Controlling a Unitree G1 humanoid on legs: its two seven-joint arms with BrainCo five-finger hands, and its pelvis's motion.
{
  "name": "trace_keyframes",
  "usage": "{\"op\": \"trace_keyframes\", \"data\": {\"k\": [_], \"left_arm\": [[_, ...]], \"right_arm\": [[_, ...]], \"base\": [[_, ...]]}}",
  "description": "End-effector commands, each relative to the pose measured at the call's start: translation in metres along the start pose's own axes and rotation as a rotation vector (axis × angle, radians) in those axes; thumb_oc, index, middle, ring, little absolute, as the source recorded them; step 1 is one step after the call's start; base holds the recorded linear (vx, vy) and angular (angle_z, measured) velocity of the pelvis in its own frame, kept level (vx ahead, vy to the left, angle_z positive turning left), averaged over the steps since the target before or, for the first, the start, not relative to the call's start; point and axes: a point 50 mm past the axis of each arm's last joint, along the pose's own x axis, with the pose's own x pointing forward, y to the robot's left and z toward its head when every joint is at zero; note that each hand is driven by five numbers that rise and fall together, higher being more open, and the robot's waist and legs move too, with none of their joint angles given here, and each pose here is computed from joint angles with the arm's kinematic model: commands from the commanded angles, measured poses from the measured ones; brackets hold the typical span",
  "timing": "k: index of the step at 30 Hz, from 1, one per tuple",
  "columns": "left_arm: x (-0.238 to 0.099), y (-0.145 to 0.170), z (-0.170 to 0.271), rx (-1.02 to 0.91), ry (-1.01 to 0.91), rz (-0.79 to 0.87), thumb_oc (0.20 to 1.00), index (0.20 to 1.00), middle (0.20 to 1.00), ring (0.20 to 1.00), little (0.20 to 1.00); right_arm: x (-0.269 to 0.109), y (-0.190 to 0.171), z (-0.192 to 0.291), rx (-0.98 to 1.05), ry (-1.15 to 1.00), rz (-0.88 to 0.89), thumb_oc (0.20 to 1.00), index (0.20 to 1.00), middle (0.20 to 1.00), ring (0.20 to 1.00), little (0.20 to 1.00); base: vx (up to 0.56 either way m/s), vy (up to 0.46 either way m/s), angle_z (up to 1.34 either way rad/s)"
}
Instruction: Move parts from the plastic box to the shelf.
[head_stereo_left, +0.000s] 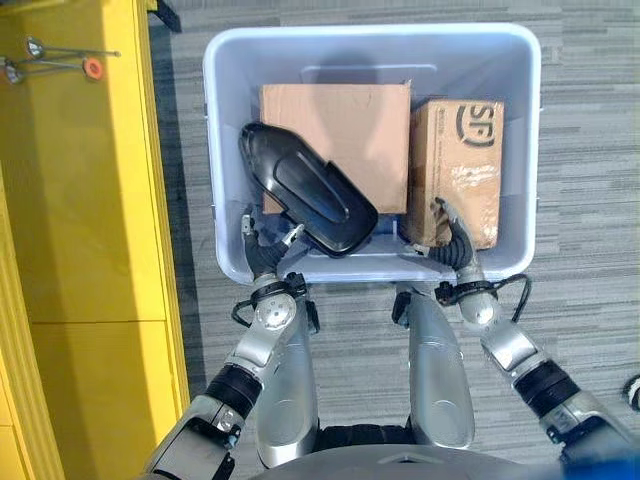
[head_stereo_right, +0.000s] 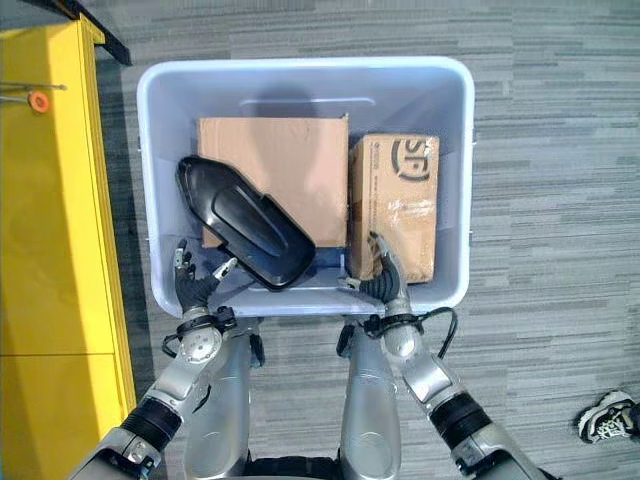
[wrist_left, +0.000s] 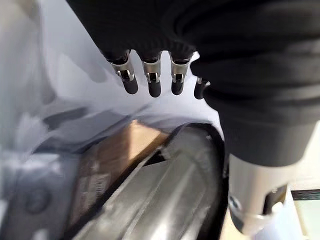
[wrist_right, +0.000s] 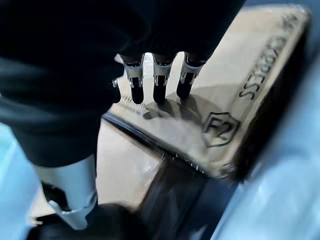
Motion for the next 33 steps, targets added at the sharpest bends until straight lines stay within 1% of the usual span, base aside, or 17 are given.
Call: {"op": "trace_keyframes", "data": {"k": [1,5,7,10,11,12,13,15,18,23,26,27,29,30,31,32,33], "left_arm": [[0.0,0.008,0.015,-0.072,-0.064,0.08,1.0,1.0,1.0,1.0,1.0],[0.002,0.015,0.01,-0.09,-0.016,0.169,1.0,1.0,1.0,1.0,1.0],[0.002,0.016,0.007,-0.114,0.021,0.165,1.0,1.0,1.0,1.0,1.0],[0.0,0.011,-0.003,-0.163,0.102,0.096,1.0,1.0,1.0,1.0,1.0],[-0.001,0.01,-0.004,-0.166,0.107,0.08,1.0,1.0,1.0,1.0,1.0],[-0.002,0.005,-0.005,-0.175,0.127,0.021,1.0,1.0,1.0,1.0,1.0],[-0.002,0.005,-0.005,-0.175,0.127,0.021,1.0,1.0,1.0,1.0,1.0],[-0.005,-0.005,-0.003,-0.169,0.135,-0.041,1.0,1.0,1.0,1.0,1.0],[-0.008,-0.015,-0.005,-0.196,0.19,-0.102,1.0,1.0,1.0,1.0,1.0],[-0.006,-0.028,0.002,-0.178,0.178,-0.161,1.0,1.0,1.0,1.0,1.0],[-0.003,-0.033,0.006,-0.178,0.17,-0.165,1.0,1.0,1.0,1.0,1.0],[0.0,-0.034,0.011,-0.188,0.15,-0.134,1.0,1.0,1.0,1.0,1.0],[0.005,-0.027,0.035,-0.179,-0.069,-0.042,1.0,1.0,1.0,1.0,1.0],[0.006,-0.026,0.041,-0.186,-0.112,-0.025,1.0,1.0,1.0,1.0,1.0],[0.005,-0.021,0.057,-0.201,-0.222,0.024,1.0,1.0,1.0,1.0,1.0],[0.005,-0.017,0.065,-0.215,-0.277,0.048,1.0,1.0,1.0,1.0,1.0],[0.003,-0.012,0.08,-0.223,-0.374,0.09,1.0,1.0,1.0,1.0,1.0]], "right_arm": [[-0.008,0.004,-0.006,0.149,0.054,0.076,1.0,1.0,1.0,1.0,1.0],[-0.006,0.01,0.0,0.153,0.041,0.073,1.0,1.0,1.0,1.0,1.0],[-0.005,0.01,0.001,0.152,0.043,0.073,1.0,1.0,1.0,1.0,1.0],[-0.003,0.011,0.002,0.147,0.048,0.065,1.0,1.0,1.0,1.0,1.0],[-0.003,0.011,0.002,0.147,0.048,0.063,1.0,1.0,1.0,1.0,1.0],[-0.002,0.01,0.003,0.141,0.046,0.064,1.0,1.0,1.0,1.0,1.0],[-0.002,0.01,0.003,0.141,0.046,0.064,1.0,1.0,1.0,1.0,1.0],[-0.001,0.008,0.006,0.123,0.035,0.065,1.0,1.0,1.0,1.0,1.0],[0.0,0.011,0.011,0.11,0.013,0.117,1.0,1.0,1.0,1.0,1.0],[0.007,0.016,0.026,0.078,-0.051,0.161,1.0,1.0,1.0,1.0,1.0],[0.011,0.017,0.034,0.077,-0.079,0.163,1.0,1.0,1.0,1.0,1.0],[0.012,0.018,0.041,0.077,-0.109,0.154,1.0,1.0,1.0,1.0,1.0],[0.011,0.014,0.053,0.082,-0.198,0.107,1.0,1.0,1.0,1.0,1.0],[0.011,0.012,0.056,0.084,-0.22,0.099,1.0,1.0,1.0,1.0,1.0],[0.008,0.009,0.062,0.078,-0.284,0.068,1.0,1.0,1.0,1.0,1.0],[0.006,0.007,0.066,0.077,-0.321,0.052,1.0,1.0,1.0,1.0,1.0],[0.003,0.003,0.073,0.064,-0.385,0.016,1.0,1.0,1.0,1.0,1.0]], "base": [[0.0,0.0,0.0],[0.0,0.0,0.0],[0.0,0.0,0.0],[0.0,0.0,0.0],[0.0,0.0,0.0],[0.0,0.0,0.0],[0.0,0.0,0.0],[0.0,0.0,0.0],[0.01,-0.011,0.0],[0.01,-0.026,-0.02],[0.0,0.0,0.0],[0.0,0.0,0.0],[0.0,-0.045,0.01],[-0.02,-0.07,0.0],[-0.03,-0.069,0.0],[-0.05,-0.121,0.01],[-0.07,-0.159,0.0]]}}
